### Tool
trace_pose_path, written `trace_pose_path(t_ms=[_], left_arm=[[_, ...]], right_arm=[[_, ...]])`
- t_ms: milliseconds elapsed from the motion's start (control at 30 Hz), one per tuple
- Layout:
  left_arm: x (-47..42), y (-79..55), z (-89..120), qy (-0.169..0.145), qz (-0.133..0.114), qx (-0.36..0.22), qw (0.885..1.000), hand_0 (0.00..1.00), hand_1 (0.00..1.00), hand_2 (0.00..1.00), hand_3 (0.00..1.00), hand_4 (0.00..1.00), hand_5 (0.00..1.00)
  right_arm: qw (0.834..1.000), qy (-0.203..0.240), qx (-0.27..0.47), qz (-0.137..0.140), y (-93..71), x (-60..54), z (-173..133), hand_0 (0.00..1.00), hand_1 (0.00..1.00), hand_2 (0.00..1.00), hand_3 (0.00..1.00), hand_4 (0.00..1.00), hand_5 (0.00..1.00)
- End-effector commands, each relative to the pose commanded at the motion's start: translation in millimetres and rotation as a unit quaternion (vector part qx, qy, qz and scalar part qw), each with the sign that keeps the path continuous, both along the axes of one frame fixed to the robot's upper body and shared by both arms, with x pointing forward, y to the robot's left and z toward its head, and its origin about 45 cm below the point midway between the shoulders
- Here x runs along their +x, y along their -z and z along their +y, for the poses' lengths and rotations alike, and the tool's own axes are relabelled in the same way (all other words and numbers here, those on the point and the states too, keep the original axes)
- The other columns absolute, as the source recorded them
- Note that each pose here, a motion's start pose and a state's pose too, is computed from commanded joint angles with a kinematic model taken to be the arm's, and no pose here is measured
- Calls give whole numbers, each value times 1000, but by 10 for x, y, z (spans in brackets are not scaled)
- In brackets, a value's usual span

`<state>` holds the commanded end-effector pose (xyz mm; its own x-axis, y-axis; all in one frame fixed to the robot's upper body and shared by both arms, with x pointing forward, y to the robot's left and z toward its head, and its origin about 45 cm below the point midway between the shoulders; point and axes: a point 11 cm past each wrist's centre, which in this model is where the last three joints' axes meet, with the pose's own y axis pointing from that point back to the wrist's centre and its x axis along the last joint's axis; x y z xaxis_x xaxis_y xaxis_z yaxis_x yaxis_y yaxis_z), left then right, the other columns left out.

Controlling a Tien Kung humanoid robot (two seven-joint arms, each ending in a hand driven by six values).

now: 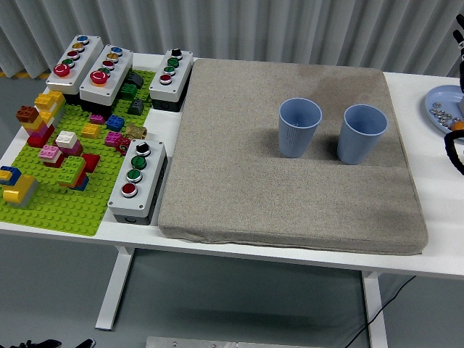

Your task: Pick cup pour cup place

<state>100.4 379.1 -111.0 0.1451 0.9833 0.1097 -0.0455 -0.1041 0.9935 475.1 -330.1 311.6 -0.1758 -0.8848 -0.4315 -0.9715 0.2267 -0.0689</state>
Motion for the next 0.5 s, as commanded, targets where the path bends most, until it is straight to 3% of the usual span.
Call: trace_pose_path(t_ms=[500], left_arm=[[-31, 6, 0, 1, 3, 0, 1000, 775, 764, 817, 656, 505, 998]], right_arm=[[1000, -5, 2, 3, 13, -2, 25, 953, 804, 783, 785, 833, 885]])
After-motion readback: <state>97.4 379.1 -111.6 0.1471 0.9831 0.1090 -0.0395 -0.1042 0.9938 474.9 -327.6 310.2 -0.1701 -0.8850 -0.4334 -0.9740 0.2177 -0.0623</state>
